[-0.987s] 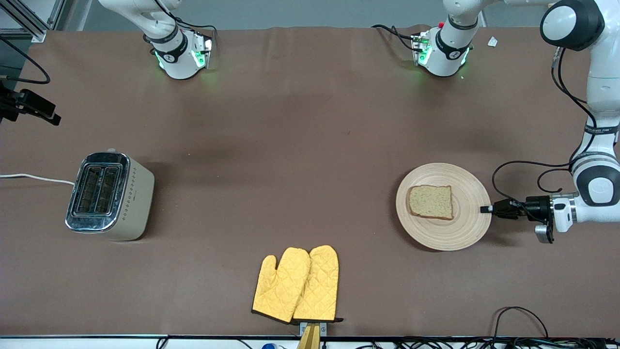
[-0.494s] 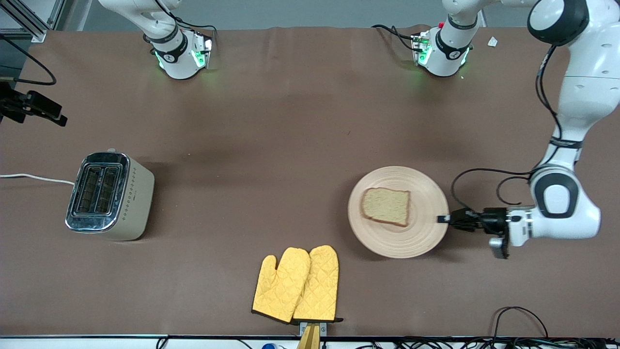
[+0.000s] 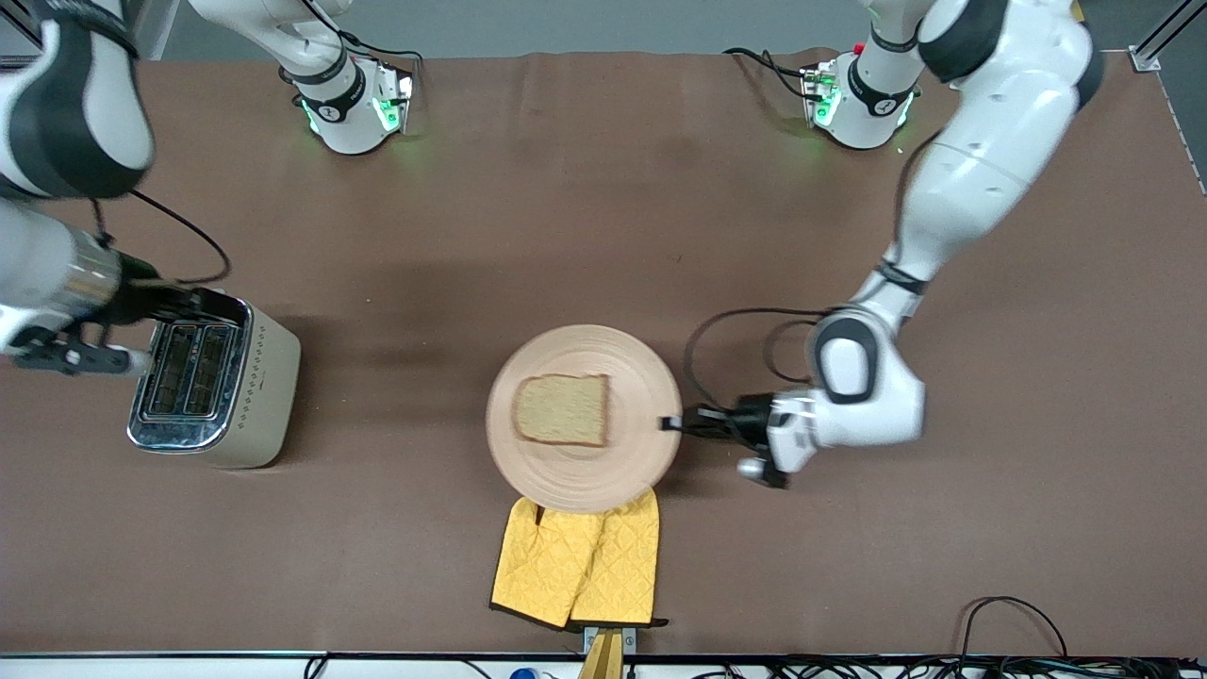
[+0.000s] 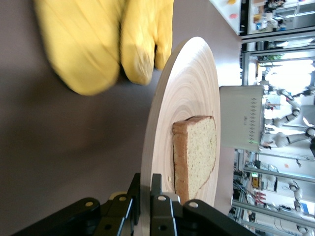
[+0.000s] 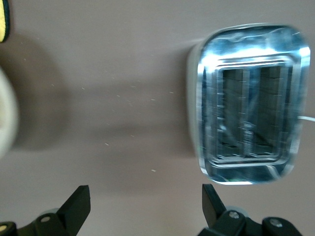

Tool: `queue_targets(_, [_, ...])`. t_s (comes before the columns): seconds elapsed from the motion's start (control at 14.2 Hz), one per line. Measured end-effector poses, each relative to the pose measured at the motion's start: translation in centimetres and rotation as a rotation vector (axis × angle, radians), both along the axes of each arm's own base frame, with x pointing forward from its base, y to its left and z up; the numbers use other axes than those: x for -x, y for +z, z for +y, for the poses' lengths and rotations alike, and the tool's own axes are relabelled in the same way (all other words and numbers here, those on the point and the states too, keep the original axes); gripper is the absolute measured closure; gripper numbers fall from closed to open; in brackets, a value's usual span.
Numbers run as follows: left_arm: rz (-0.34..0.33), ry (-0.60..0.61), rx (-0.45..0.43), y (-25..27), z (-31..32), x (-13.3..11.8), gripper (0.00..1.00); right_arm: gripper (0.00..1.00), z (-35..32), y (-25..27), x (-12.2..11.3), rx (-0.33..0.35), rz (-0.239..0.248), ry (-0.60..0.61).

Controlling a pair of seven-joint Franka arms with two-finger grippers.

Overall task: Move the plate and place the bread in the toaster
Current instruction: 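Slide the plate with the left gripper while the right gripper reaches the bread, then release the plate with the left gripper while the right gripper grasps the bread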

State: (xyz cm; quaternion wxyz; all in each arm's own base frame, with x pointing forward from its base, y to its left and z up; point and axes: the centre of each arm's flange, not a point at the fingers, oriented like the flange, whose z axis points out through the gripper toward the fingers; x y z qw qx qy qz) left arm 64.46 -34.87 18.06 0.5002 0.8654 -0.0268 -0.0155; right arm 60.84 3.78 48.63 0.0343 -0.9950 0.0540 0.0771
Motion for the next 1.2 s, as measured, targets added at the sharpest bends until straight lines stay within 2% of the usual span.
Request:
queue_targets(0.14, [0.008, -0.004, -0.034, -3.0, -6.4, 3.6, 0.89, 0.00, 1.6, -2.9, -0.9, -0.004, 0.012, -0.034])
queue_targets(0.28, [0.021, -0.002, -0.025, -5.3, -11.0, 5.9, 0.89, 0.00, 1.8, -5.5, -1.1, -0.006, 0.015, -0.050])
queue_targets(0.42, [0.022, 0.004, -0.003, -5.9, -13.4, 6.6, 0.89, 0.00, 1.6, -8.2, -0.8, -0.013, 0.000, -0.075])
queue_targets(0.56, [0.033, 0.016, 0.009, -6.1, -13.9, 6.7, 0.90, 0.00, 2.2, -11.9, 0.2, -0.057, -0.007, -0.142])
queue_targets(0.71, [0.071, 0.042, 0.008, -6.1, -13.7, 6.5, 0.87, 0.00, 4.7, -15.0, 1.6, -0.067, -0.008, -0.158])
queue_targets(0.85, [0.123, 0.085, 0.007, -5.7, -13.5, 5.9, 0.67, 0.00, 8.3, -17.2, 2.6, -0.057, -0.019, -0.155])
queue_targets(0.99, [0.114, 0.098, -0.032, -4.4, -12.1, 4.0, 0.48, 0.00, 11.4, -19.5, 3.0, -0.045, -0.034, -0.144])
queue_targets(1.13, [0.134, 0.037, -0.097, -2.5, -9.3, 1.6, 0.27, 0.00, 13.5, -22.1, 3.2, -0.034, -0.045, -0.126])
queue_targets(1.2, [0.151, 0.006, -0.119, -1.7, -7.3, 0.3, 0.19, 0.06, 13.8, -23.1, 3.2, -0.029, -0.043, -0.124])
